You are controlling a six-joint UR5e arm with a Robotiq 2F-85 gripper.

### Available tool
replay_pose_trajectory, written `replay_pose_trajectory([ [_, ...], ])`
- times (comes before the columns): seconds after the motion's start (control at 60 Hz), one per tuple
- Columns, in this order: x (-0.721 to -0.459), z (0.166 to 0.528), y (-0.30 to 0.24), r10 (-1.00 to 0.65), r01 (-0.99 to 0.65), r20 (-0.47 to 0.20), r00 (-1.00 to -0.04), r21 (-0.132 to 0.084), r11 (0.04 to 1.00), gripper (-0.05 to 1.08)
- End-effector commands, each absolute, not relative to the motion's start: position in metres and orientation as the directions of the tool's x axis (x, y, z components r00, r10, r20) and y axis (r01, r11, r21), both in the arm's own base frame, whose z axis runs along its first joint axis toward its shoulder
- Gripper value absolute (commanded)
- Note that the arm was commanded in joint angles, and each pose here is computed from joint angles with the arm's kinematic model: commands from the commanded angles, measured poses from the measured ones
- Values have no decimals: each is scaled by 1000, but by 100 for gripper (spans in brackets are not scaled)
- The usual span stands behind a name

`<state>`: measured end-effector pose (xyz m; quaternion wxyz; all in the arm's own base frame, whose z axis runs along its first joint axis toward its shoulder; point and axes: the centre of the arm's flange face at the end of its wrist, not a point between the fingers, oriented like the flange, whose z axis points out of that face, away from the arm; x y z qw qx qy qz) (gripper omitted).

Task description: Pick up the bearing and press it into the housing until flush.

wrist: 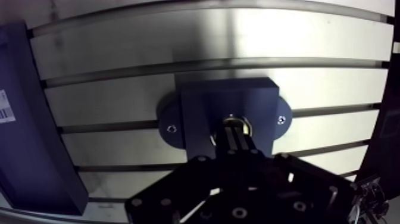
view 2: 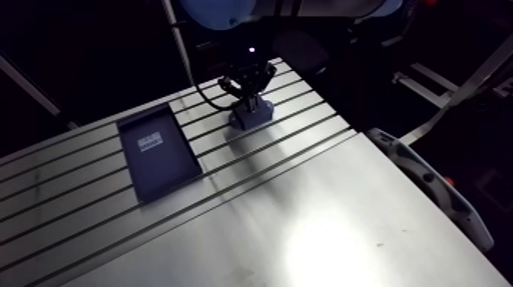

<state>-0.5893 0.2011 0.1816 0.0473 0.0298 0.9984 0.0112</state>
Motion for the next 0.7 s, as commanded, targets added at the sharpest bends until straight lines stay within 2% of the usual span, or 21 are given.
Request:
replay_pose_trajectory([
  [0.017,-589,181,201,59,57,-94,-994,25,998,97],
  [0.367,-589,189,201,59,57,-90,-994,25,998,96],
  [0.7,-589,203,200,60,58,-71,-996,39,998,93],
])
